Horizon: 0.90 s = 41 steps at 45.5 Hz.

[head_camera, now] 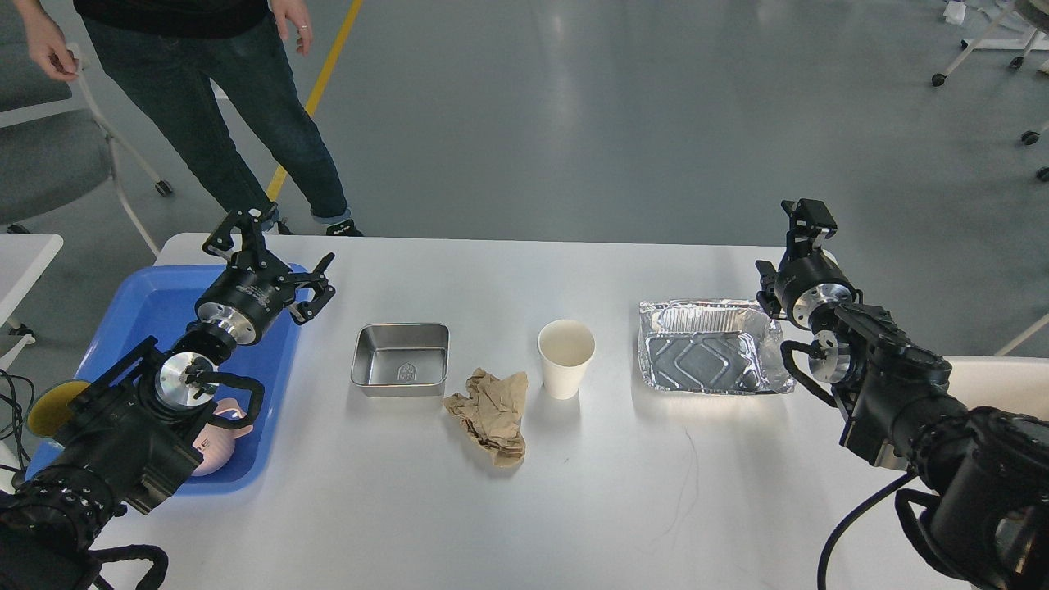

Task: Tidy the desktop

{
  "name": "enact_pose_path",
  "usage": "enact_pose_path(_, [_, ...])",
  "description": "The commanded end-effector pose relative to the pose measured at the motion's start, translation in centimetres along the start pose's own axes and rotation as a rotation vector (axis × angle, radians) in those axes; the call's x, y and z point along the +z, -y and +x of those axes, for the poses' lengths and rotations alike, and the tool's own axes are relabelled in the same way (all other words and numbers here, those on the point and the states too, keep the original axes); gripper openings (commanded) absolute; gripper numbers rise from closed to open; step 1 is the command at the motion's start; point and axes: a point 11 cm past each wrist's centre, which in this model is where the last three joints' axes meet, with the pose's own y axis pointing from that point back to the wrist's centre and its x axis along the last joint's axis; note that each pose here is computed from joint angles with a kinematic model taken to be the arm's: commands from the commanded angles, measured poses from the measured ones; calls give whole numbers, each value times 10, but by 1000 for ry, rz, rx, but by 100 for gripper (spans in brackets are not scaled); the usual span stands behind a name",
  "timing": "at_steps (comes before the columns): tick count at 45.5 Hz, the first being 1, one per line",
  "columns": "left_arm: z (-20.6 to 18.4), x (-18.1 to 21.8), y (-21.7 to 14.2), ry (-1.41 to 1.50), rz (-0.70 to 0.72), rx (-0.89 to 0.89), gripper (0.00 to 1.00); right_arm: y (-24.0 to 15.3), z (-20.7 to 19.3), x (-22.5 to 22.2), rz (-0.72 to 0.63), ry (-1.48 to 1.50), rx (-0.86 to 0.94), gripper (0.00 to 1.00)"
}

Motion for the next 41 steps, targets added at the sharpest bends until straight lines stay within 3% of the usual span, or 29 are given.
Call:
enact_pose_path(1, [-2, 2, 1, 24, 10, -7, 98, 1, -1, -1, 3, 0, -2, 100])
enact_pose_path(6, [-11, 0, 7, 94, 62, -33, 98, 1, -2, -4, 7, 0, -3, 100])
enact_pose_path(11, [-32, 1, 18, 354, 192, -97, 98, 2, -2, -6, 11, -1, -3, 100])
enact_pose_path(20, [-33, 41, 13, 712, 399, -155, 98, 1, -1, -5, 9, -1, -4, 100])
enact_pose_path(29, [-10, 102, -22, 986, 742, -120, 98, 1, 0, -5, 9, 0, -5, 100])
enact_pose_path(41, [14, 174, -69, 1229, 1040, 29, 98, 1, 3, -6, 10, -2, -1, 100])
